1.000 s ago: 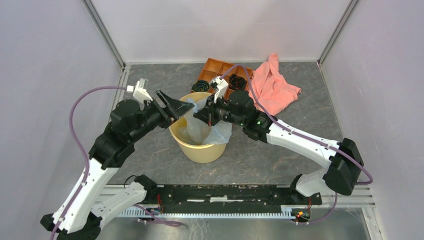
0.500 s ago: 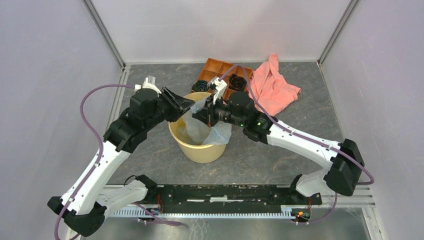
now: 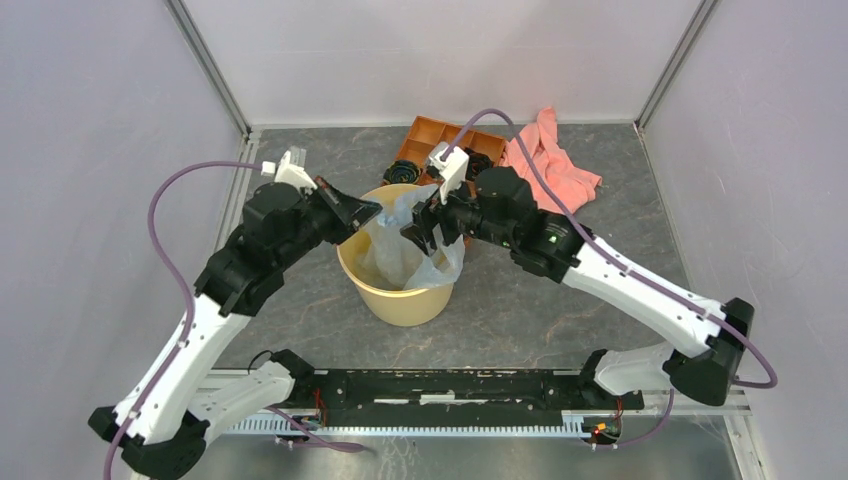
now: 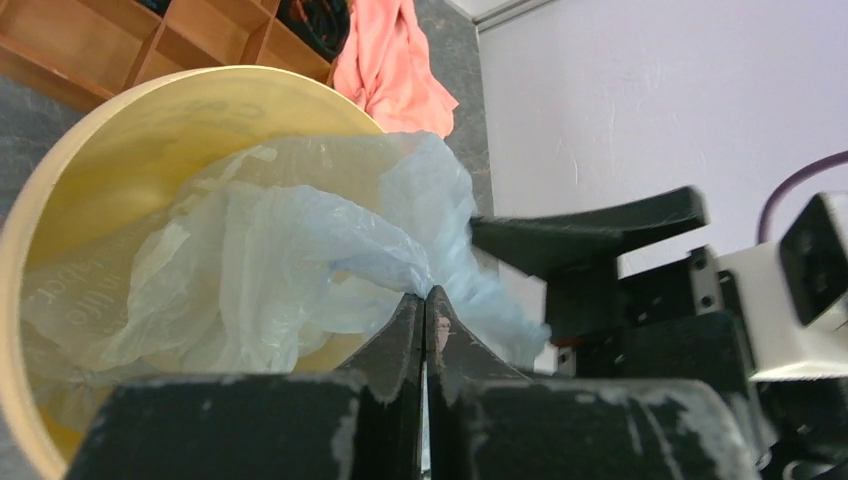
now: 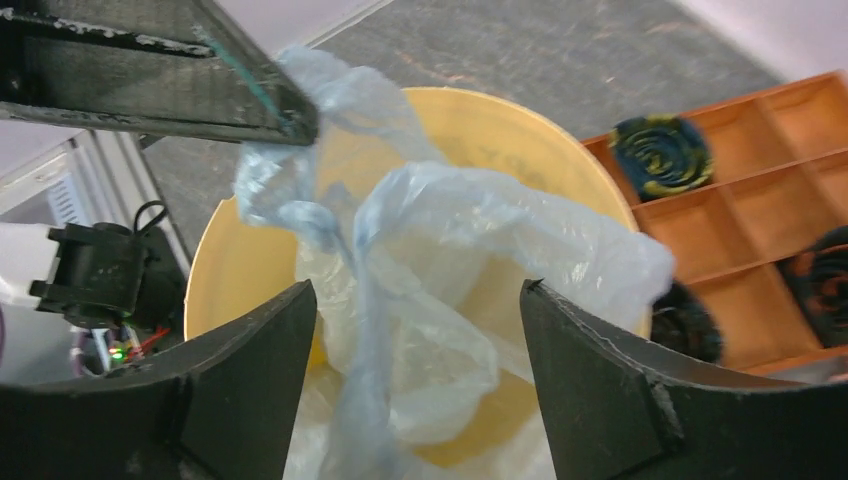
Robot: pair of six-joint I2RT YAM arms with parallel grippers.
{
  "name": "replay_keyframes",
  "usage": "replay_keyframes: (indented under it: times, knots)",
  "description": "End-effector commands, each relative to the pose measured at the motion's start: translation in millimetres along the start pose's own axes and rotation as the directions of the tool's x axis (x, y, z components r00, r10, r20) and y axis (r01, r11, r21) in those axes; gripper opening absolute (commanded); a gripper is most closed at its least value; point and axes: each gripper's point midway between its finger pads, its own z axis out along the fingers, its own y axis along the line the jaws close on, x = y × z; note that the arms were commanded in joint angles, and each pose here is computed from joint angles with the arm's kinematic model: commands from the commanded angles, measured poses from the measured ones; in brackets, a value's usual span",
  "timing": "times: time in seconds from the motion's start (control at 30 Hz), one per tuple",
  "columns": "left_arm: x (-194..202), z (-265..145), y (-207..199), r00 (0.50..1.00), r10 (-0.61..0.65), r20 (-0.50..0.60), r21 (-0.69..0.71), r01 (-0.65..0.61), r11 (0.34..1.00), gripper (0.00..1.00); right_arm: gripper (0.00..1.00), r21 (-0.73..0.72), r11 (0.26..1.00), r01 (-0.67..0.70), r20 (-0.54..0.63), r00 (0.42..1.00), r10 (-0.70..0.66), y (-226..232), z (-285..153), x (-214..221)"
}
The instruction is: Put the trash bags into the trash bin
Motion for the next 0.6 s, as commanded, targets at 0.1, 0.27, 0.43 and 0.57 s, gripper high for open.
replay_keyframes:
  times: [0.1,0.27,0.43,0.57]
  knots:
    - [-8.8,-31.7,-5.7,0.984,0.164,0.073,0.089,-0.171,0.981,0.02,0.82,0.120,0.979,0.163,-0.014,0.987,-0.163,-21.1,-33.9,-29.8]
    - [-7.7,-39.7,-7.3,0.975,0.213,0.062,0.097,-0.219,0.971,0.02,0.78,0.109,0.981,0.159,0.013,0.987,-0.162,-14.7,-31.2,-37.5]
    - [-1.4,-47.8,9.3,0.962,0.274,0.020,0.039,-0.275,0.961,0.02,0.35,0.237,0.971,0.032,0.106,0.993,-0.058,-31.2,-39.0,-53.4]
    - [-5.5,-62.7,59.5,0.947,0.323,-0.003,-0.189,-0.317,0.929,0.02,0.07,0.256,0.957,-0.138,0.299,0.952,0.058,-38.8,-45.2,-56.5]
